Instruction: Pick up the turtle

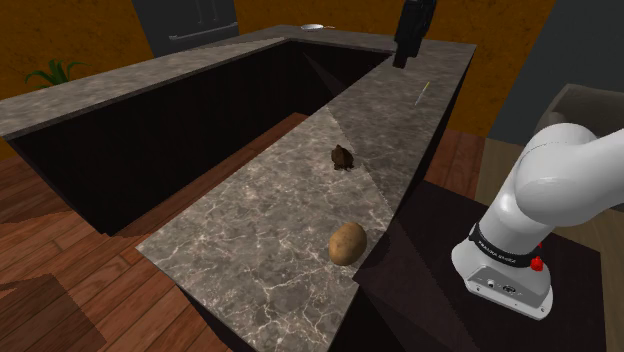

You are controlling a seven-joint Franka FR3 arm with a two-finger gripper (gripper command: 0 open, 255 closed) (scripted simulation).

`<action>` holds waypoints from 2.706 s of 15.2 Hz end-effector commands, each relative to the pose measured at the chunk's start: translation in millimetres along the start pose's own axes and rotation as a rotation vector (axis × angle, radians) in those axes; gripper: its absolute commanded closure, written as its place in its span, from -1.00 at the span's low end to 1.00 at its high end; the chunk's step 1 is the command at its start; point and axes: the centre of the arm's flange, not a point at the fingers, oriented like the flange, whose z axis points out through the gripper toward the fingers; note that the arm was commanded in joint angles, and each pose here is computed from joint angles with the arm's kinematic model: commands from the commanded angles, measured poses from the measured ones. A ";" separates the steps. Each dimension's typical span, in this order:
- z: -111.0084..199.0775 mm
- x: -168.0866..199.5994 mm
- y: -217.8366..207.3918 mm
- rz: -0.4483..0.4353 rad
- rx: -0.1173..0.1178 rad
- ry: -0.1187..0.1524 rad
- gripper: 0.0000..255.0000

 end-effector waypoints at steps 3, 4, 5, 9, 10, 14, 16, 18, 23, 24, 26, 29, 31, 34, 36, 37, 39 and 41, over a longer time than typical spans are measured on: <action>18.0 19.0 9.3 0.044 0.006 -0.010 -1.00; 27.1 28.3 14.2 0.066 0.009 -0.015 -1.00; 36.3 37.4 19.2 0.088 0.012 -0.020 -1.00; 73.5 72.2 41.2 0.175 0.024 -0.041 -1.00; 83.0 80.5 47.1 0.197 0.027 -0.046 -1.00; 121.5 111.8 72.1 0.285 0.038 -0.067 -1.00; 141.0 126.2 85.4 0.329 0.044 -0.077 -1.00; 160.8 139.9 99.3 0.373 0.050 -0.087 -1.00; 211.3 170.5 135.8 0.482 0.065 -0.113 -1.00; 221.5 176.0 143.4 0.504 0.068 -0.118 -1.00; 242.2 186.3 158.9 0.548 0.074 -0.128 -1.00; 273.5 200.0 182.6 0.614 0.083 -0.143 -1.00; 294.6 208.1 198.8 0.658 0.088 -0.154 -1.00; 326.6 218.3 223.4 0.723 0.097 -0.169 -1.00; 348.1 224.0 240.0 0.767 0.103 -0.179 -1.00; 358.9 226.5 248.4 0.789 0.106 -0.184 -1.00; 380.7 230.7 265.1 0.833 0.112 -0.195 -1.00; 402.5 234.0 281.9 0.877 0.118 -0.205 -1.00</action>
